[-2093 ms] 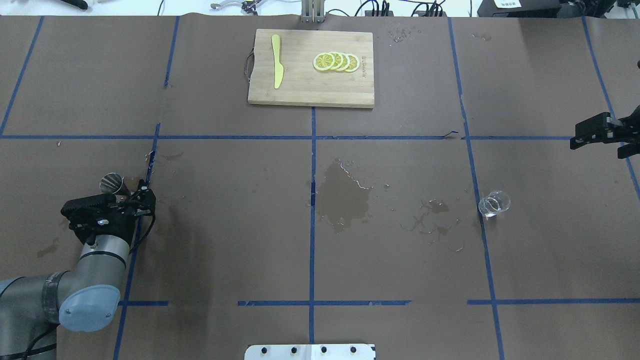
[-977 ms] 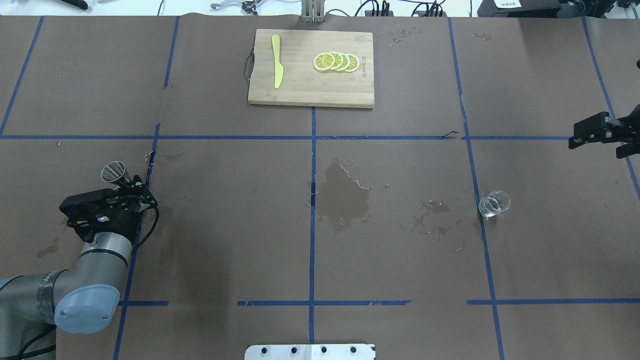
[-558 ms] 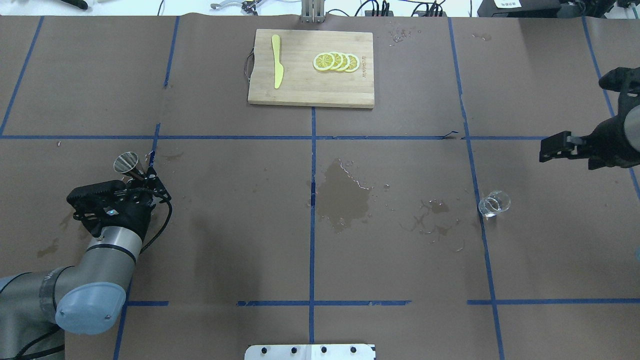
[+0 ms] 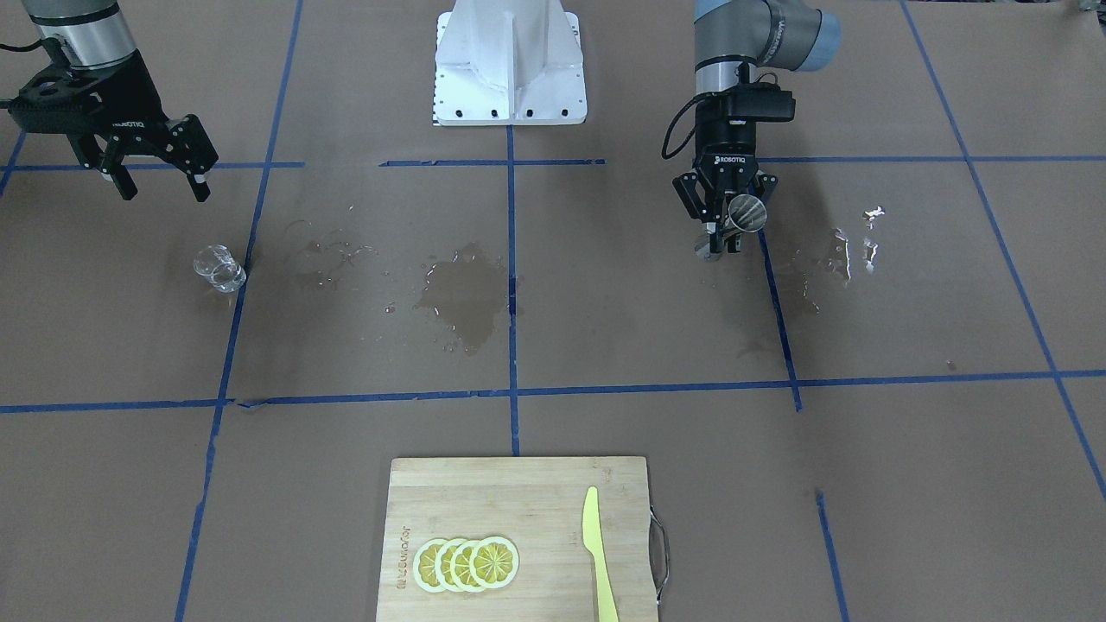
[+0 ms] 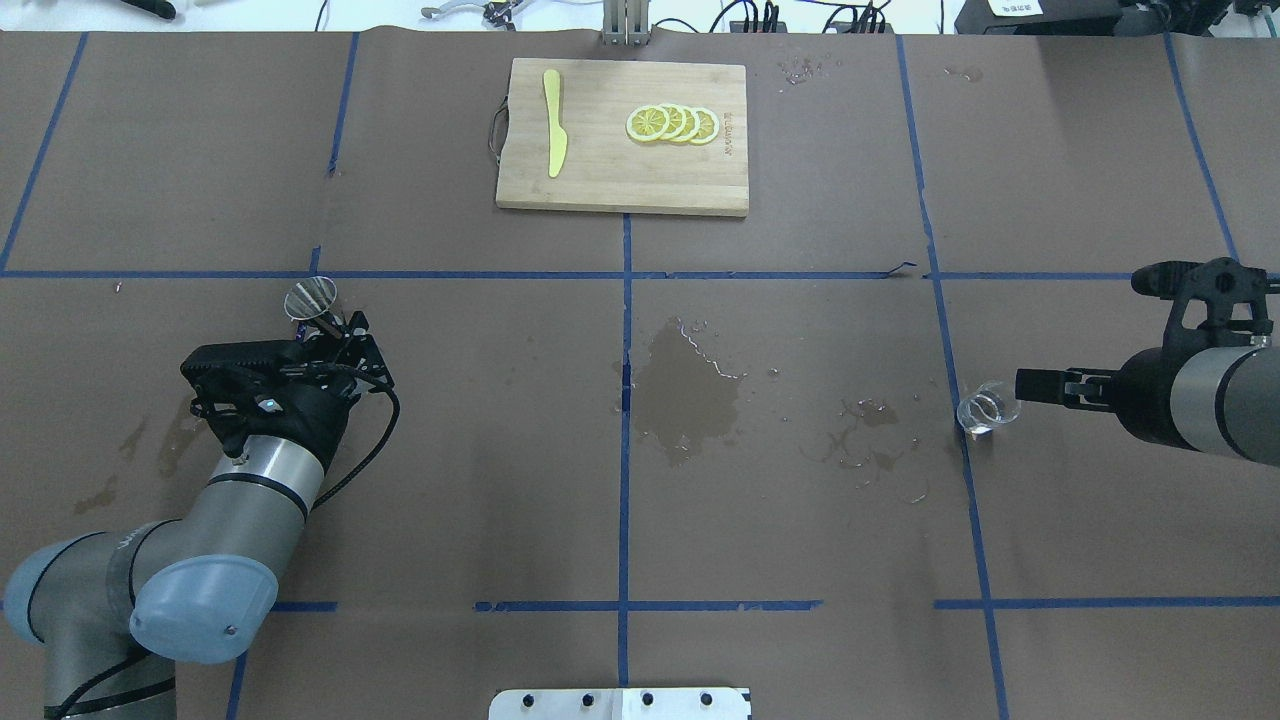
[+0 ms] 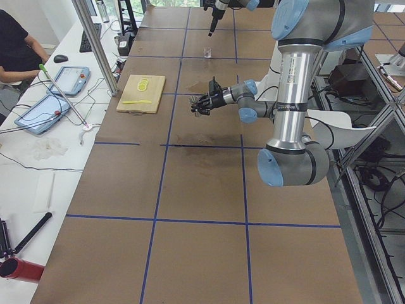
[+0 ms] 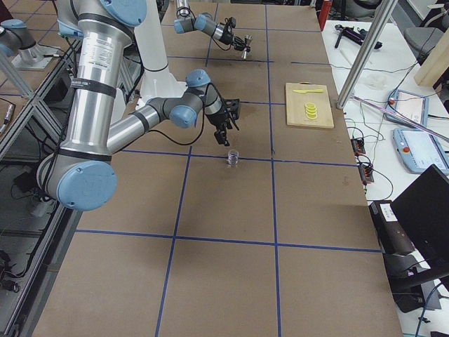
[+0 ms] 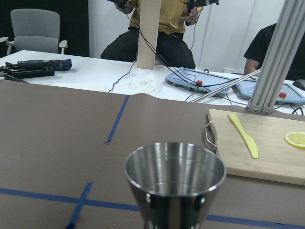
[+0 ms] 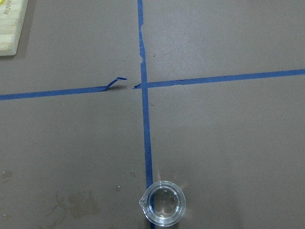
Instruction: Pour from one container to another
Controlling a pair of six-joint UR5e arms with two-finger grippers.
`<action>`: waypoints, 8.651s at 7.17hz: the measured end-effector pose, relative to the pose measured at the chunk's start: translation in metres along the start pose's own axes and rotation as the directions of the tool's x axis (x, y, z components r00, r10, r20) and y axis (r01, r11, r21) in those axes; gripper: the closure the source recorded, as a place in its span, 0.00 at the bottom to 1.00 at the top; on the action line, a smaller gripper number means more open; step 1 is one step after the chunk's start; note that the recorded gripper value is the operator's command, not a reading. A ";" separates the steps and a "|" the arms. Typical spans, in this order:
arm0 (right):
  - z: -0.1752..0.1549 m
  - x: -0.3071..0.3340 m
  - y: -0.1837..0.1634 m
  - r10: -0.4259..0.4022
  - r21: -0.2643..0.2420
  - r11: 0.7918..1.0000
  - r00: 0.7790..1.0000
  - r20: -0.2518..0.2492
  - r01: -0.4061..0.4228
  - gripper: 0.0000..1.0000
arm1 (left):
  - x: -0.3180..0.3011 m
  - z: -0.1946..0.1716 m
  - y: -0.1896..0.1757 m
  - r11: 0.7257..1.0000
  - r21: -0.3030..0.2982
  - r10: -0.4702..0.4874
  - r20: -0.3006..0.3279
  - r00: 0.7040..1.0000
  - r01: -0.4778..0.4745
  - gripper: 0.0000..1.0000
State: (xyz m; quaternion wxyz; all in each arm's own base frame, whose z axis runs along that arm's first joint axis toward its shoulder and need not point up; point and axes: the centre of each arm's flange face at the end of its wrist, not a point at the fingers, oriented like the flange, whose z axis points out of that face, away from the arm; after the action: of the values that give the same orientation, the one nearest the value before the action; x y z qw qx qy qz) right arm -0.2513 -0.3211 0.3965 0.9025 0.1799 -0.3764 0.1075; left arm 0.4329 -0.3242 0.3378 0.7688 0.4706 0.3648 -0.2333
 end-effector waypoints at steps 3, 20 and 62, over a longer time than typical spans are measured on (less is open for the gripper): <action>0.009 -0.013 0.034 -0.095 0.113 0.989 0.995 0.015 0.093 0.02 | 0.005 0.000 -0.018 0.997 -0.014 0.078 -0.111 0.991 -0.080 1.00; 0.153 -0.005 0.116 -0.210 0.480 0.853 0.977 -0.042 0.204 0.01 | 0.016 0.018 -0.028 0.989 -0.028 0.137 -0.165 0.977 -0.143 1.00; -0.019 -0.276 -0.031 -0.755 0.352 0.563 0.639 -0.148 0.747 1.00 | 0.190 0.012 0.012 0.896 -0.094 0.308 -0.573 0.759 -0.435 1.00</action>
State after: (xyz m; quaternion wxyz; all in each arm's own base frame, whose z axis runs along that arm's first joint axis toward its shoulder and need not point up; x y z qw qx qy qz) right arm -0.4204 -0.3574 0.1783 0.8049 0.4955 -0.2441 -0.2169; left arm 0.5640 -0.3325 0.1999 0.7114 0.4916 0.4900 0.1103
